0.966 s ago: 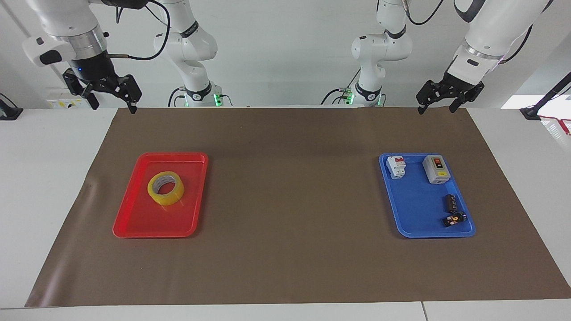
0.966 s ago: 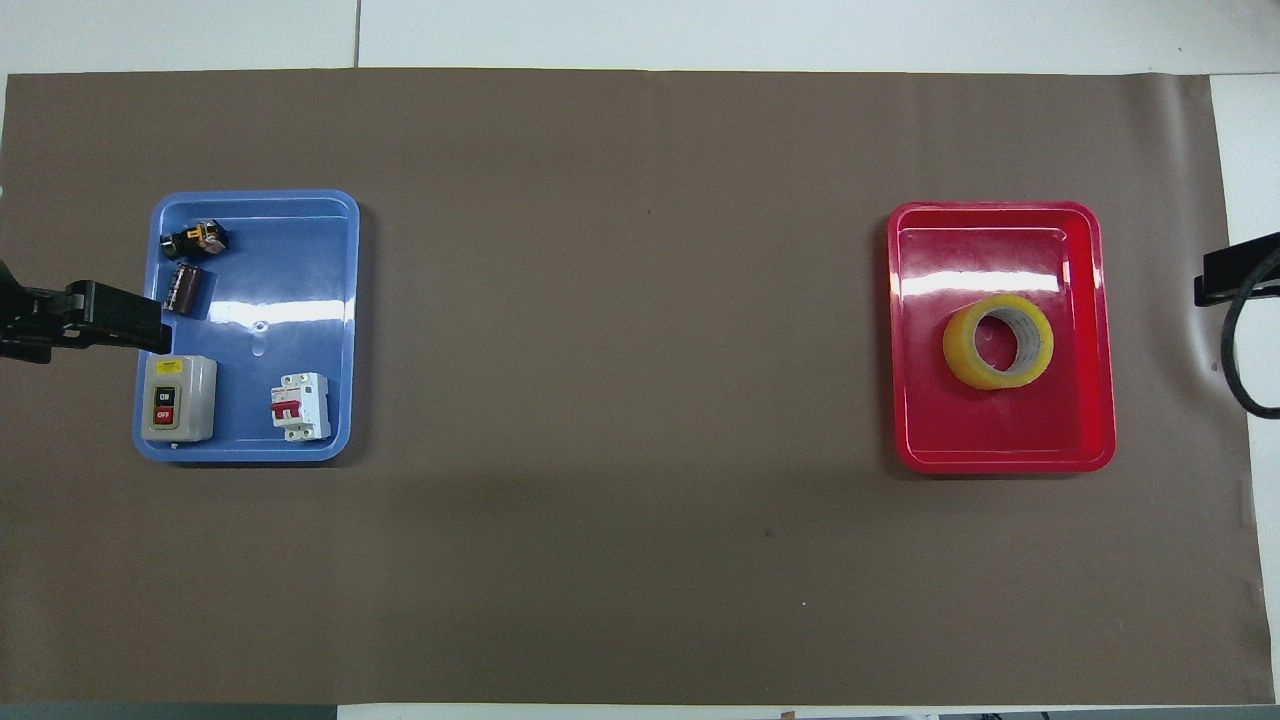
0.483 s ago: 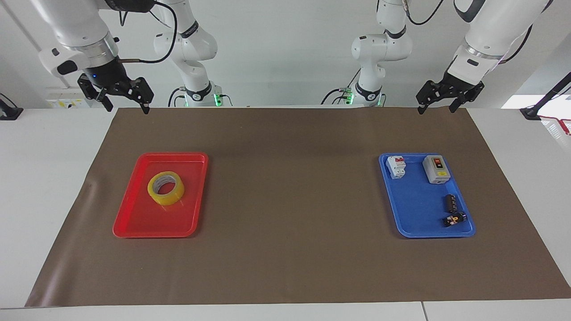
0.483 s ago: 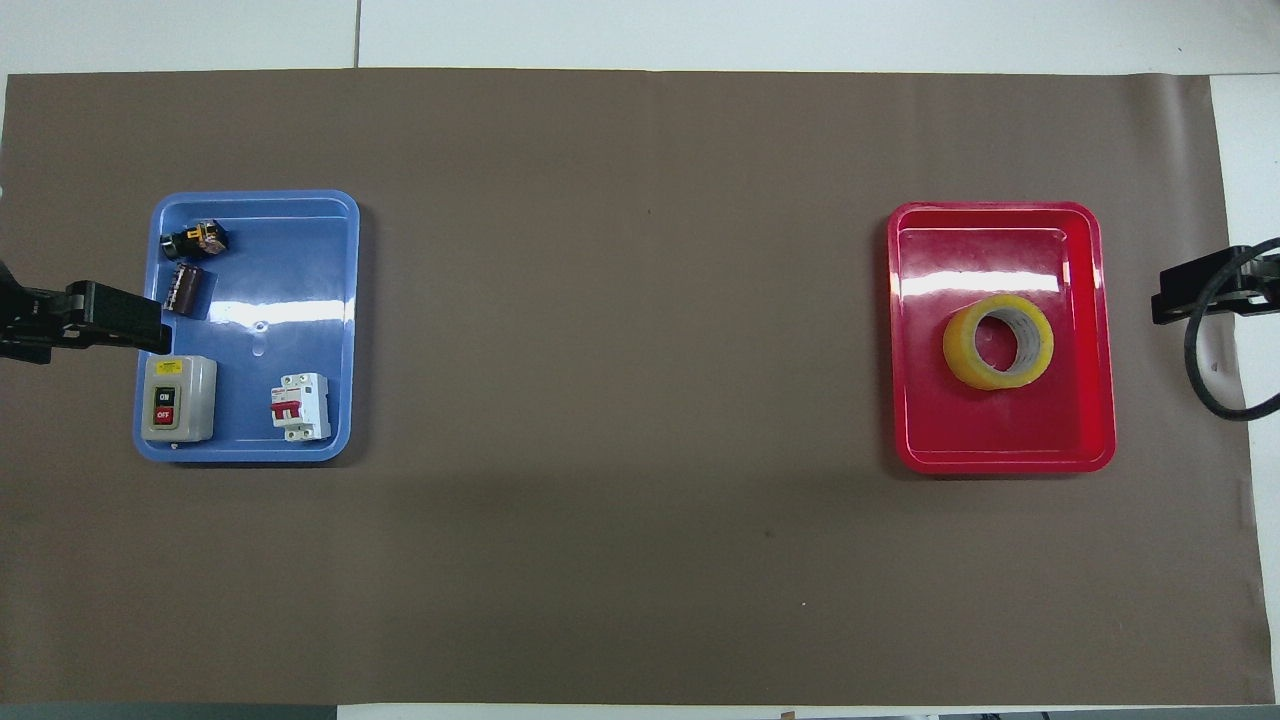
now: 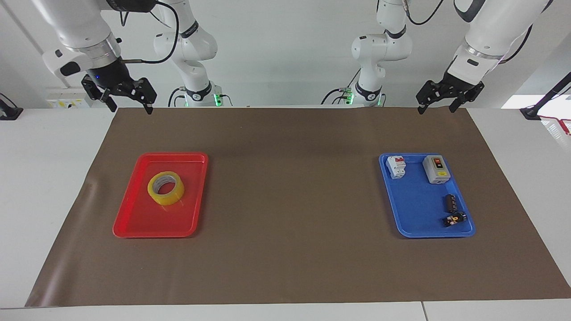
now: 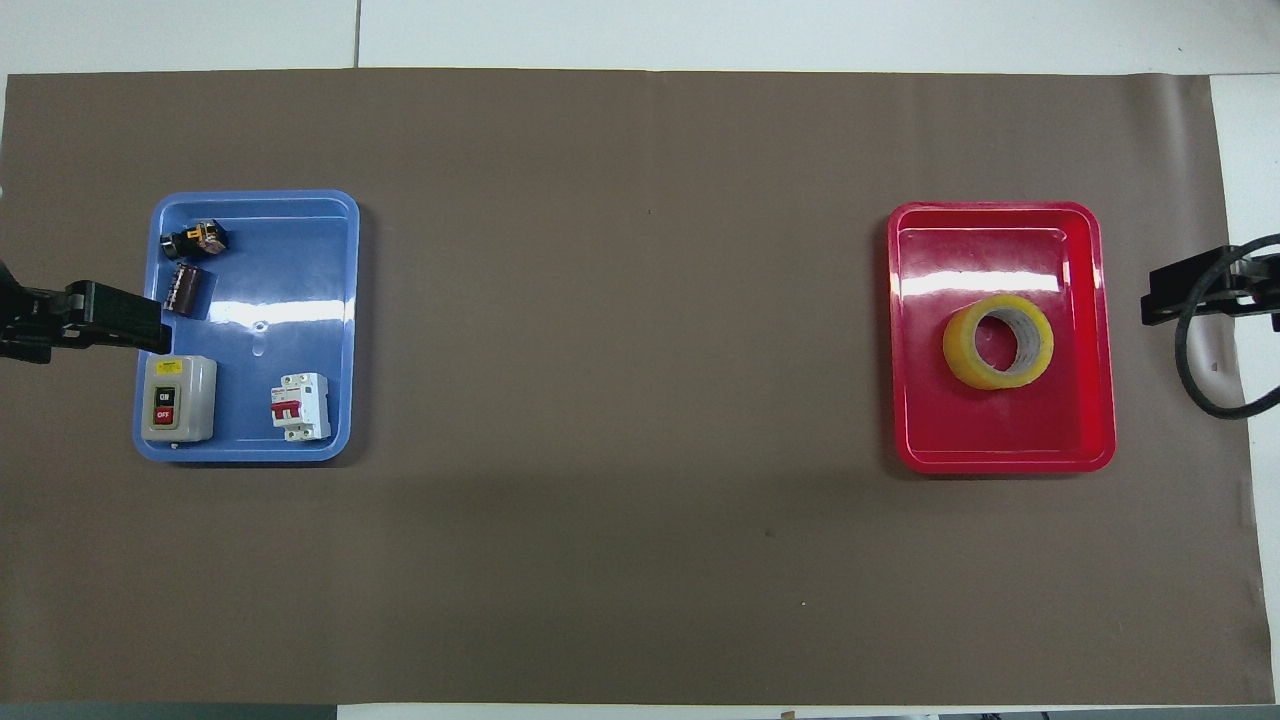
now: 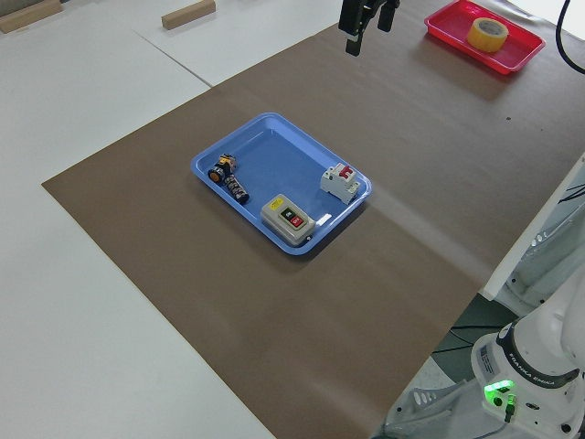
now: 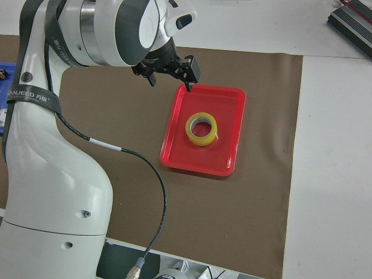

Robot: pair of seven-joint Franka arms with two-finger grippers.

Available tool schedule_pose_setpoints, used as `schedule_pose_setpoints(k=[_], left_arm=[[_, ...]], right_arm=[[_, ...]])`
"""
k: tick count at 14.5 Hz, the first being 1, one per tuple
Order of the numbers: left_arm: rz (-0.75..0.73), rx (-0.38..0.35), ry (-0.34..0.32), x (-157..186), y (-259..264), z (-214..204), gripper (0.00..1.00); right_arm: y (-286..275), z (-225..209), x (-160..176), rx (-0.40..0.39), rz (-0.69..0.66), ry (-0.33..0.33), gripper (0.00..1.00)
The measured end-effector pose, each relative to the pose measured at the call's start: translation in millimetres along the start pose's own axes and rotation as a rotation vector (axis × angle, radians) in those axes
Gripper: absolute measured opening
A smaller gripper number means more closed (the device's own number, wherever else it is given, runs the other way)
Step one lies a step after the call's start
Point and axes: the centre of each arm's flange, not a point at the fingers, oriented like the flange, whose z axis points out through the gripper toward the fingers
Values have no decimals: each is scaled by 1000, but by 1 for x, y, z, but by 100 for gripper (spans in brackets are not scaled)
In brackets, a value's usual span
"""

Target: Place and move tape with both arms

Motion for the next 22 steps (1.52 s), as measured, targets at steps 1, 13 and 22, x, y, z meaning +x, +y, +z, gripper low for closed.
schedule_pose_setpoints(k=[1,13,22], left_arm=[[0,0,0,0,0,0,100],[0,0,0,0,0,0,100],[0,0,0,0,0,0,100]], right_arm=[[-2,0,0,0,-4,0,100],[-6,0,-1,1,-12,0,100],[-6,0,-1,1,-12,-1,100]])
